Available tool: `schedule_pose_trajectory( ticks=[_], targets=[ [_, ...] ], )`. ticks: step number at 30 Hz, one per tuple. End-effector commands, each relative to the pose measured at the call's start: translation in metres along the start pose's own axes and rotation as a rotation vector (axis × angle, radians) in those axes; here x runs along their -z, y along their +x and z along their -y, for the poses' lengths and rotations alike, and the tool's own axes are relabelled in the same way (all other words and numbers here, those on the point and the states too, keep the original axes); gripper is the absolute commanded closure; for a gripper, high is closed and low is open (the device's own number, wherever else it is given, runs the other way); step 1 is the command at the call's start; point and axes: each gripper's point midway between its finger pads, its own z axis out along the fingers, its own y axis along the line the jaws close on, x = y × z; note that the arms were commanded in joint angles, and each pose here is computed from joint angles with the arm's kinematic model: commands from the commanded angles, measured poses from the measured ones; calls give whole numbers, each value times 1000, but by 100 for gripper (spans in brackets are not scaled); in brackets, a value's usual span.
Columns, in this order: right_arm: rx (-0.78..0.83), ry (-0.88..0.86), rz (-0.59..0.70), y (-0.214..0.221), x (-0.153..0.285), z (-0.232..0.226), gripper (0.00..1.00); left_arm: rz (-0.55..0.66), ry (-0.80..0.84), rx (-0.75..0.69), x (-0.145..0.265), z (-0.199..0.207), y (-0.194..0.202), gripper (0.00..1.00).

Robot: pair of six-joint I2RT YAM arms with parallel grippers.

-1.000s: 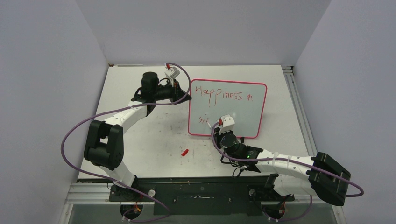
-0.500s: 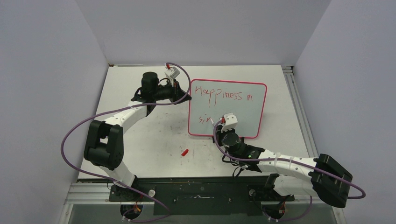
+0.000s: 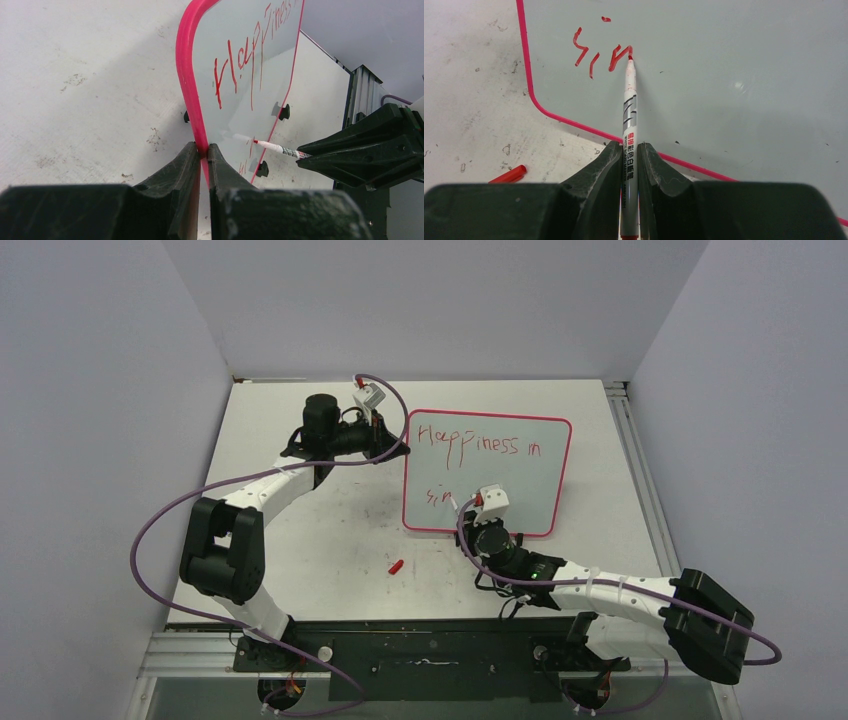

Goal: Write a sentence on the whiteboard

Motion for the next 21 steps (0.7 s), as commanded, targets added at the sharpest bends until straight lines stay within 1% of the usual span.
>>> schedule_pose_trajectory(
  ticks=[1,10,21],
  targets=[
    [-2,9,-32,14,2,3,95,68,46,-100,7,17,-32,100],
    [-8,12,-41,19,7,5,95,67,46,-99,7,17,-31,100],
    [6,31,53,-13,2,3,95,69,46,-101,8,18,-32,100]
  ],
)
